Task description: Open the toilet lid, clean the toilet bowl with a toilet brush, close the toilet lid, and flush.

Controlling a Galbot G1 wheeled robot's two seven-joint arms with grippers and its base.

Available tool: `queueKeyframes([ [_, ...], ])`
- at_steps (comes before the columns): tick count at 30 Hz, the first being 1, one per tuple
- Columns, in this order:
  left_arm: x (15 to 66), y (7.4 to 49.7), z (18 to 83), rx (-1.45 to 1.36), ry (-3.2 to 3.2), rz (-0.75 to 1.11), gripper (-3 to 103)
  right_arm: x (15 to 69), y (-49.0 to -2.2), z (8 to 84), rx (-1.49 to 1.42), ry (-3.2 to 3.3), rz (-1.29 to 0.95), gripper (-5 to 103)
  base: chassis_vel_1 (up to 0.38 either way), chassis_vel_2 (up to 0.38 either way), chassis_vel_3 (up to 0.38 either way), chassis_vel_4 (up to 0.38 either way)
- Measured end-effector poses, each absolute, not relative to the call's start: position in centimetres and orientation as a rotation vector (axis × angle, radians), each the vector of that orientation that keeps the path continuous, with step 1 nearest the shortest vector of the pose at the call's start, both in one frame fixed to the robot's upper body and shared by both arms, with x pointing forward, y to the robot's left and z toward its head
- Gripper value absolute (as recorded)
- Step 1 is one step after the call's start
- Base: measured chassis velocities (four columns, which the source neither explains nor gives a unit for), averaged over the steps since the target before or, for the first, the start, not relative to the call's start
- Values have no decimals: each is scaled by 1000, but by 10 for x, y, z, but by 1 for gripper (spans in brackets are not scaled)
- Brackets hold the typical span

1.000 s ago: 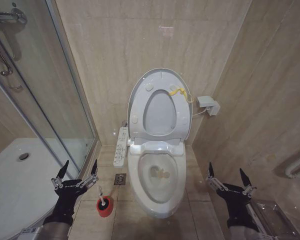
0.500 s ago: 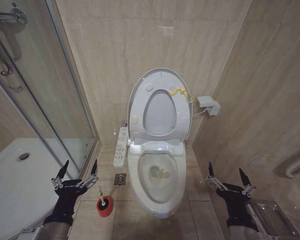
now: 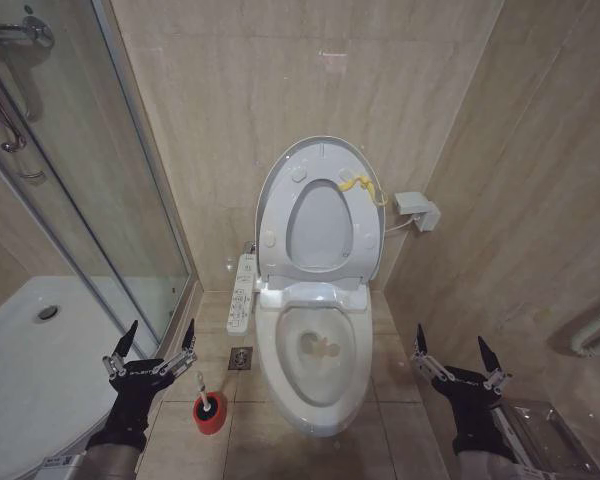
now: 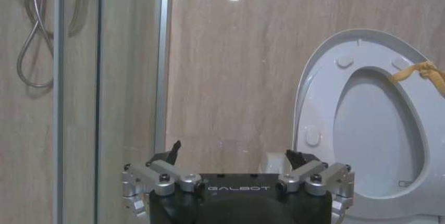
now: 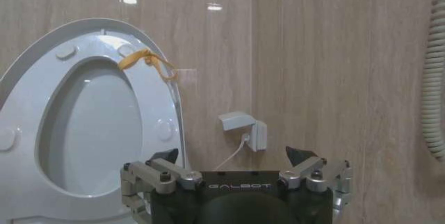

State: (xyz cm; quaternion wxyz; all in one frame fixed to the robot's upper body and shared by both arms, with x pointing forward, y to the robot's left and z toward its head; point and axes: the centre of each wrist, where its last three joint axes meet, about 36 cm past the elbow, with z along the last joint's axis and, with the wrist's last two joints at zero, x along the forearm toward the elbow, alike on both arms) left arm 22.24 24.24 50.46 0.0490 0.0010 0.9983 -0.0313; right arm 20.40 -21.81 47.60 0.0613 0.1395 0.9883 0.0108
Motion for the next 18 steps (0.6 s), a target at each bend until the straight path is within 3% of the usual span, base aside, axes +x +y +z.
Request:
queueKeyframes([
  [18, 222, 242, 505, 3, 3042, -96, 100, 204, -218, 476, 423, 2989, 34, 100, 0, 0, 0, 0],
])
